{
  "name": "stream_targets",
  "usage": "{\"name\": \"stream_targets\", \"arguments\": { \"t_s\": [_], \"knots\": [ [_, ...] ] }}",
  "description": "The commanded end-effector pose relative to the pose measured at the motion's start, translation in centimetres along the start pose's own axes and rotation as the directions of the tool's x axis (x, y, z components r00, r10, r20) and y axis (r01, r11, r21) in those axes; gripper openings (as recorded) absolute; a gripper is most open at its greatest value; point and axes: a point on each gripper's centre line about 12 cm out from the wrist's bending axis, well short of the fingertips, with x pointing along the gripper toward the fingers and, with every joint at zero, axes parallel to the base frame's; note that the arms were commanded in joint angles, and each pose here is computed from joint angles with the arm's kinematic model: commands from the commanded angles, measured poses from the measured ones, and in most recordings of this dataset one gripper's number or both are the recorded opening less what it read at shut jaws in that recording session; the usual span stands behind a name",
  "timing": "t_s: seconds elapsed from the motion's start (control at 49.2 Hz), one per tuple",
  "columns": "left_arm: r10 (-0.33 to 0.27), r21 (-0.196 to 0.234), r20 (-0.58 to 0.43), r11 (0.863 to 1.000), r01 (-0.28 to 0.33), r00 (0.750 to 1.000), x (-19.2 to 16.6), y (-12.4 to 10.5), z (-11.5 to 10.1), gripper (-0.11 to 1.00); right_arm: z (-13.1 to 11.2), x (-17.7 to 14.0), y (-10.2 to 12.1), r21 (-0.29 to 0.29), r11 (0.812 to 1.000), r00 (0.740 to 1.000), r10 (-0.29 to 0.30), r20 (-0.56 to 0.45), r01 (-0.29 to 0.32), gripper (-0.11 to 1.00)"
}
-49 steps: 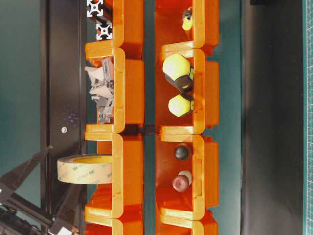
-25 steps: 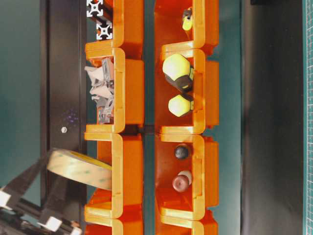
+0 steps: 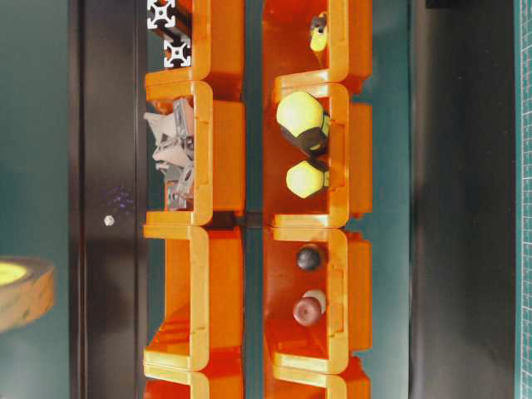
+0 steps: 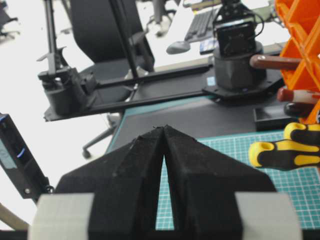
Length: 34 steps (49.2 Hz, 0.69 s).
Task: Pick foam from container rack with left arm.
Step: 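Lift the tape roll out of the bin and carry it over the mat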
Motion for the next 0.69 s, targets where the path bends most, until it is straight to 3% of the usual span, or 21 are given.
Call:
{"name": "stream_targets", "arguments": {
  "t_s": [0.0, 0.224, 0.346, 0.407, 0.549, 0.671],
  "knots": [
    [-0.091, 0.068, -0.075, 0.993, 0.096, 0.993, -0.7, -2.4, -2.4, 0.26, 0.9, 0.2, 0.3, 0.011, 1.000, 1.000, 0.011, 0.020, -0.011, 0.00],
    [-0.074, 0.169, -0.254, 0.978, 0.119, 0.964, 1.3, -1.7, -8.8, 0.26, 0.9, 0.3, 0.4, 0.025, 1.000, 1.000, 0.014, 0.019, -0.014, 0.00],
    [-0.048, 0.289, -0.328, 0.946, 0.148, 0.943, 2.9, -1.1, -11.9, 0.26, 0.8, 0.5, 0.7, 0.026, 0.999, 1.000, 0.031, 0.005, -0.031, 0.00],
    [-0.033, 0.330, -0.363, 0.930, 0.161, 0.931, 3.7, -0.7, -13.6, 0.26, 0.7, 0.6, 0.9, 0.026, 0.999, 0.999, 0.040, 0.000, -0.040, 0.00],
    [-0.040, 0.349, -0.380, 0.919, 0.183, 0.924, 5.4, 0.6, -16.3, 0.26, 1.2, 0.6, 1.3, 0.041, 0.997, 0.998, 0.058, 0.010, -0.059, 0.00],
    [-0.036, 0.351, -0.389, 0.918, 0.185, 0.920, 6.3, 3.2, -19.1, 0.26, 1.3, 0.6, 1.4, 0.051, 0.997, 0.998, 0.059, 0.013, -0.060, 0.00]
  ]
}}
